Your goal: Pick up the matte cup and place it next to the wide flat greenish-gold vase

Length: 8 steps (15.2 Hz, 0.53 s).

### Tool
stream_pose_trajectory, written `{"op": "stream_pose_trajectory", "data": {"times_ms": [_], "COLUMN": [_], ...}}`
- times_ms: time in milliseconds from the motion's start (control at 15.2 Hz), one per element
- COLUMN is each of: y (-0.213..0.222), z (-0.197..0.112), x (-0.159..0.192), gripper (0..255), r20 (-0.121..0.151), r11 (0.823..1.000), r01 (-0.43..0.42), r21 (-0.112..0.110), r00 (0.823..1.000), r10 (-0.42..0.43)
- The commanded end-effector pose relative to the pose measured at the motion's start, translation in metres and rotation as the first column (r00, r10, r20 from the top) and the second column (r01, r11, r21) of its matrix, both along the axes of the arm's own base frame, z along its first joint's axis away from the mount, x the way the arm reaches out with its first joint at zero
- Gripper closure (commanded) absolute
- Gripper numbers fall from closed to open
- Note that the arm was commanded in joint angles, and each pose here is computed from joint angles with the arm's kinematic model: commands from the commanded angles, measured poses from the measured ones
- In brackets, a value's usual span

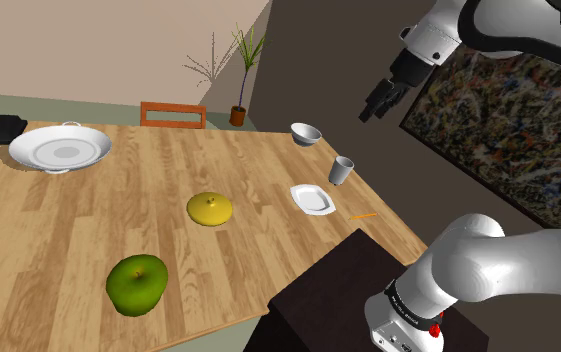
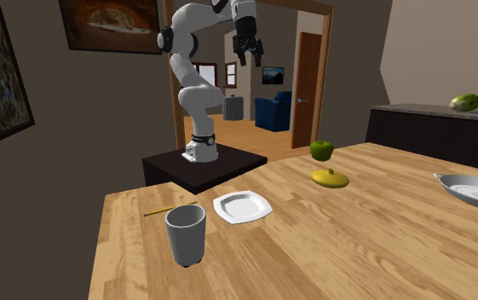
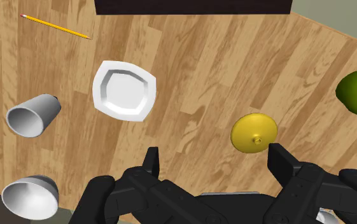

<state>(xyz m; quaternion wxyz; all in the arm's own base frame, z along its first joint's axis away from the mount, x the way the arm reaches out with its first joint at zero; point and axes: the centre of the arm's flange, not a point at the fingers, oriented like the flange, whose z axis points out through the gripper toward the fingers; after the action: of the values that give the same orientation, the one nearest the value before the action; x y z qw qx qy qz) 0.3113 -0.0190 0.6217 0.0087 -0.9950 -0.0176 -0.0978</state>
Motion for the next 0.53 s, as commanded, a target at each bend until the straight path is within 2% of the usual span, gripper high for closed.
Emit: {"op": "stream_pose_trajectory", "data": {"times_ms": [0,462], "y": [0.000,-0.074], "z": [0.000,-0.050], "x": [0.000,0.028], "gripper": [0,0], "r20": [0.000,-0.009], "r11": [1.000,1.000], "r01": [0.000,0.008], "r21": [0.000,0.009], "r00": [1.000,1.000], "r10": [0.000,-0.008]}}
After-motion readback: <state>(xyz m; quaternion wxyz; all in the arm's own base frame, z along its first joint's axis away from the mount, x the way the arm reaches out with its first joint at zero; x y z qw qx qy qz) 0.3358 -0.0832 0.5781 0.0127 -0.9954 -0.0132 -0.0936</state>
